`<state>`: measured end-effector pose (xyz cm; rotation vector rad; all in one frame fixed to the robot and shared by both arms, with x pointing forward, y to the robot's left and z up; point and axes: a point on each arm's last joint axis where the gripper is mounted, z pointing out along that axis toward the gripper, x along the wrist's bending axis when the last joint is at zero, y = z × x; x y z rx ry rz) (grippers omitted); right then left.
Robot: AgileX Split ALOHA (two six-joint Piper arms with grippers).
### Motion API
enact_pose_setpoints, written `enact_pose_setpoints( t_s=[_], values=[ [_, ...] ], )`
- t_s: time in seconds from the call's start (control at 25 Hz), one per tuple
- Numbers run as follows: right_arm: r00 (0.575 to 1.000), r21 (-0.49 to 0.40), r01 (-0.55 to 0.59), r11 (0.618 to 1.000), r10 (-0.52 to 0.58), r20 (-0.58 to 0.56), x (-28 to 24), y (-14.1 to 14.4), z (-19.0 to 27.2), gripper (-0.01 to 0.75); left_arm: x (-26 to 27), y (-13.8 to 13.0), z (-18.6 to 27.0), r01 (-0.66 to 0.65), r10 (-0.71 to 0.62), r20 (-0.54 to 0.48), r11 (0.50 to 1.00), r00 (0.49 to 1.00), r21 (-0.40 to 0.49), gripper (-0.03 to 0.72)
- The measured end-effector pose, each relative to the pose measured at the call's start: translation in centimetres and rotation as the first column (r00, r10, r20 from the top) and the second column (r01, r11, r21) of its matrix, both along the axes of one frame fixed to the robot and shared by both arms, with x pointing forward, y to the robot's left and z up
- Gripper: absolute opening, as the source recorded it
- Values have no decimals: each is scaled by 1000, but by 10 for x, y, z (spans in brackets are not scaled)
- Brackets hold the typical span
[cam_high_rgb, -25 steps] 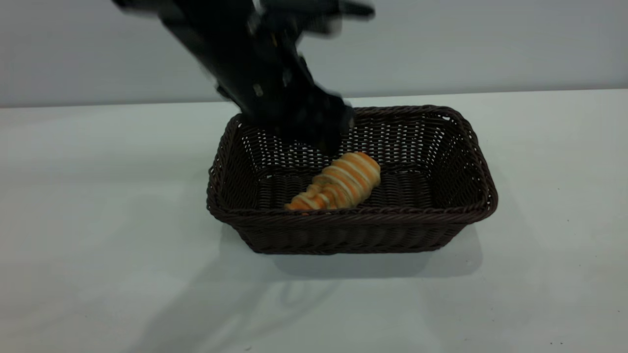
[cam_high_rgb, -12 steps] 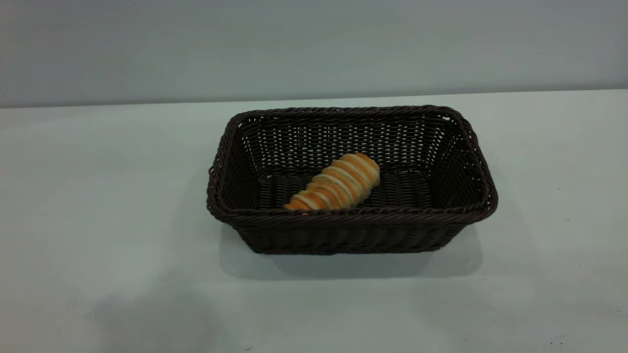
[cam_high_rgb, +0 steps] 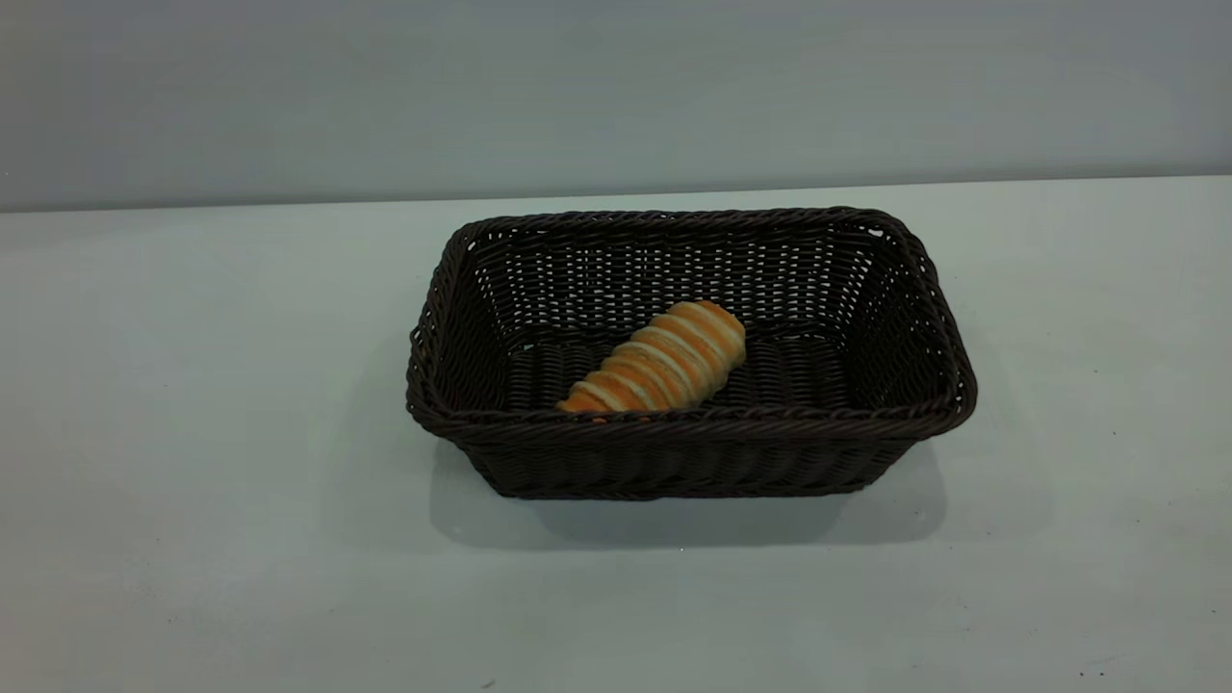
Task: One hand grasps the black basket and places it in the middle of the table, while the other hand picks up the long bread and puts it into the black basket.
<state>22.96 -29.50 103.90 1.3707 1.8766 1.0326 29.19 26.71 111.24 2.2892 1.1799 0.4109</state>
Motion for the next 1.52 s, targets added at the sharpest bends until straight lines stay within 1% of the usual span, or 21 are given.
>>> enact_pose_setpoints(
  t_s=[0.2,0.36,0.64,0.88,1.0,1.12,1.2,1.28,1.36,1.44,1.52],
  values=[
    [1000,0,0,1000,0,0,0,0,0,440,-22,15,-57,-16,17,-54,1000,998,25,586],
    [1000,1,-1,1000,1,0,0,0,0,446,-30,20,-80,-46,46,-62,999,997,-2,586],
    [1000,2,-1,1000,1,1,0,0,0,432,-35,24,-80,-52,51,-4,998,999,-44,586],
    [1000,2,3,1000,-3,1,0,0,0,403,-37,24,-80,-50,50,-1,997,999,-53,586],
    [999,4,54,999,-54,0,0,1,0,385,-37,25,-79,-53,53,2,997,999,-56,586],
    [993,4,120,993,-120,0,0,1,0,364,-37,26,-79,-139,139,6,989,990,-58,586],
    [991,4,131,991,-131,-1,0,1,0,350,-37,28,-79,-246,247,8,967,969,-60,586],
    [991,4,131,991,-131,-1,0,1,0,336,-38,31,-79,-347,349,19,935,937,-68,586],
    [991,4,131,991,-131,-1,0,1,0,321,-42,33,-79,-445,449,43,892,892,-87,586],
    [991,4,131,991,-131,-1,0,1,0,307,-48,35,-78,-507,517,82,854,852,-116,586],
    [991,4,131,991,-131,-1,0,1,0,294,-55,35,-78,-540,556,121,829,822,-145,586]
  ],
)
